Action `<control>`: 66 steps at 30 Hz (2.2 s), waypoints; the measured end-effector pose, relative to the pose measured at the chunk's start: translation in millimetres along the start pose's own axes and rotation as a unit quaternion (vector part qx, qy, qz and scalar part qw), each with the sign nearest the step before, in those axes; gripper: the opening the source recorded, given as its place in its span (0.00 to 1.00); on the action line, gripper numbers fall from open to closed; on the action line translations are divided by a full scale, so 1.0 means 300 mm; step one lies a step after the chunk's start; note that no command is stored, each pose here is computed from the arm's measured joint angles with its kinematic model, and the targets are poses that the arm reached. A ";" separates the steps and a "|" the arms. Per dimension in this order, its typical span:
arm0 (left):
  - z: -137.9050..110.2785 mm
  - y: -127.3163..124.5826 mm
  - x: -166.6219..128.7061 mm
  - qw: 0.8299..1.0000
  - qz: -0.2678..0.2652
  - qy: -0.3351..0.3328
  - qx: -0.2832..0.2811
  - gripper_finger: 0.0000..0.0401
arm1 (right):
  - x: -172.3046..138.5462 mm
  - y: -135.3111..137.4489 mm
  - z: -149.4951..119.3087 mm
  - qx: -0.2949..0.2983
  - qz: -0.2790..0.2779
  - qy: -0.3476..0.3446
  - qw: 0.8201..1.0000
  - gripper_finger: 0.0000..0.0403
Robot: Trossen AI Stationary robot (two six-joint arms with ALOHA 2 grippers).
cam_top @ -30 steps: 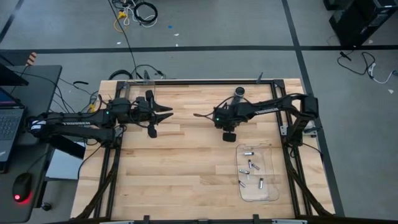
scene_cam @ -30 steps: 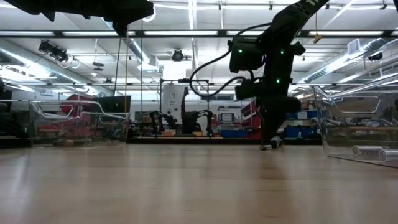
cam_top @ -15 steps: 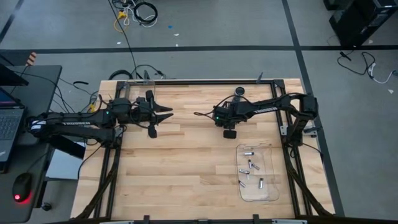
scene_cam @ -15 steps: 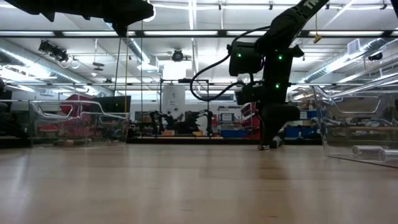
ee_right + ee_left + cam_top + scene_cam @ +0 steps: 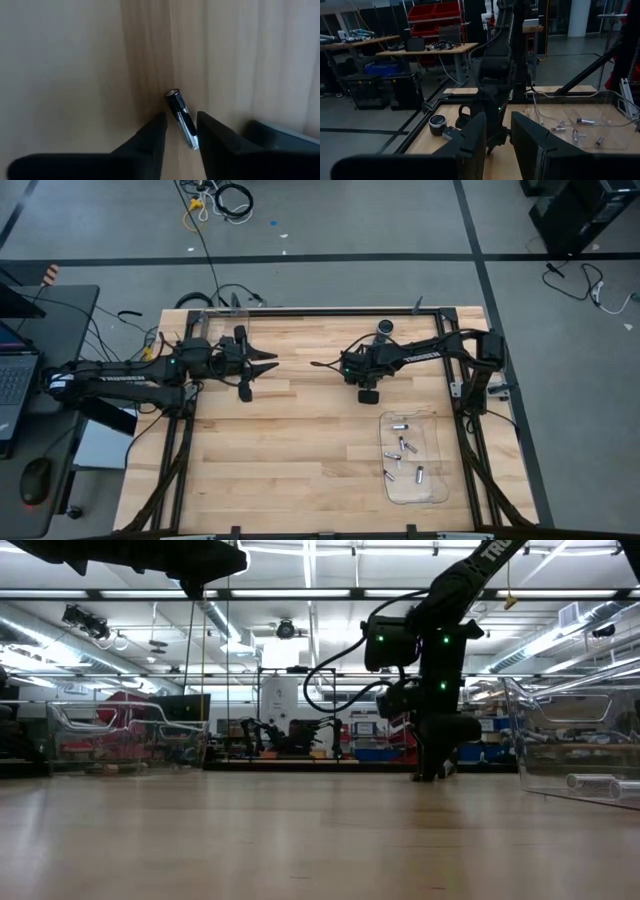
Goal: Sort batteries
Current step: Put the silver battery into the bottom transparent bin
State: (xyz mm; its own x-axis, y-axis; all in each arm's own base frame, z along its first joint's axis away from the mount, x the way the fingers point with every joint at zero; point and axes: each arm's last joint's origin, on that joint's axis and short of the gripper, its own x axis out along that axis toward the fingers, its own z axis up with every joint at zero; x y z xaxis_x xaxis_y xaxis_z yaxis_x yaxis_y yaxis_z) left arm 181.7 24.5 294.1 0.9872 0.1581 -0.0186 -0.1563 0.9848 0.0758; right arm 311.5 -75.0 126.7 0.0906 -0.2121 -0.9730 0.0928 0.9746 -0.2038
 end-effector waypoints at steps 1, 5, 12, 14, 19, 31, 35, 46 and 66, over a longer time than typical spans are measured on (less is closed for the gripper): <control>0.001 0.000 0.000 1.000 0.000 -0.001 0.000 0.22 | 0.000 0.001 0.000 0.004 0.003 0.000 1.000 0.24; 0.001 0.000 0.000 1.000 0.000 -0.001 0.000 0.22 | 0.002 0.003 -0.001 0.015 0.018 -0.001 1.000 0.10; -0.007 -0.001 0.017 1.000 0.000 0.003 0.000 0.22 | 0.003 0.003 -0.001 0.037 0.027 -0.002 0.999 0.03; -0.017 -0.002 0.025 1.000 0.000 0.013 0.000 0.22 | 0.001 0.003 -0.001 0.038 0.026 -0.003 0.999 0.02; -0.034 -0.003 0.046 1.000 0.001 0.028 0.001 0.22 | -0.038 -0.003 -0.003 0.043 0.018 -0.023 0.999 0.02; -0.041 -0.004 0.050 0.999 0.001 0.035 0.001 0.22 | -0.321 -0.023 -0.059 0.080 0.013 -0.140 0.987 0.00; -0.042 -0.004 0.050 0.999 0.001 0.037 0.001 0.22 | -0.425 0.025 -0.117 0.092 0.035 -0.157 0.983 0.00; -0.038 -0.002 0.050 0.999 0.011 0.031 0.001 0.22 | -0.627 0.259 -0.305 0.192 0.169 -0.135 0.957 0.00; -0.034 -0.002 0.051 1.000 0.011 0.025 0.000 0.22 | -0.505 0.564 -0.387 0.365 0.060 0.063 0.927 0.00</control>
State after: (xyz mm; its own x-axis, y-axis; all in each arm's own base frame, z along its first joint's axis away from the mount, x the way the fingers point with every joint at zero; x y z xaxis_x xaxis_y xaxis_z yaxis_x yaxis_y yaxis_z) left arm 196.5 27.1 283.5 0.9809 0.1826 -0.0667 -0.1774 0.9811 0.0772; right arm 198.3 130.4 227.1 0.0312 -0.0494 -0.9983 0.7404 0.6721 -0.0102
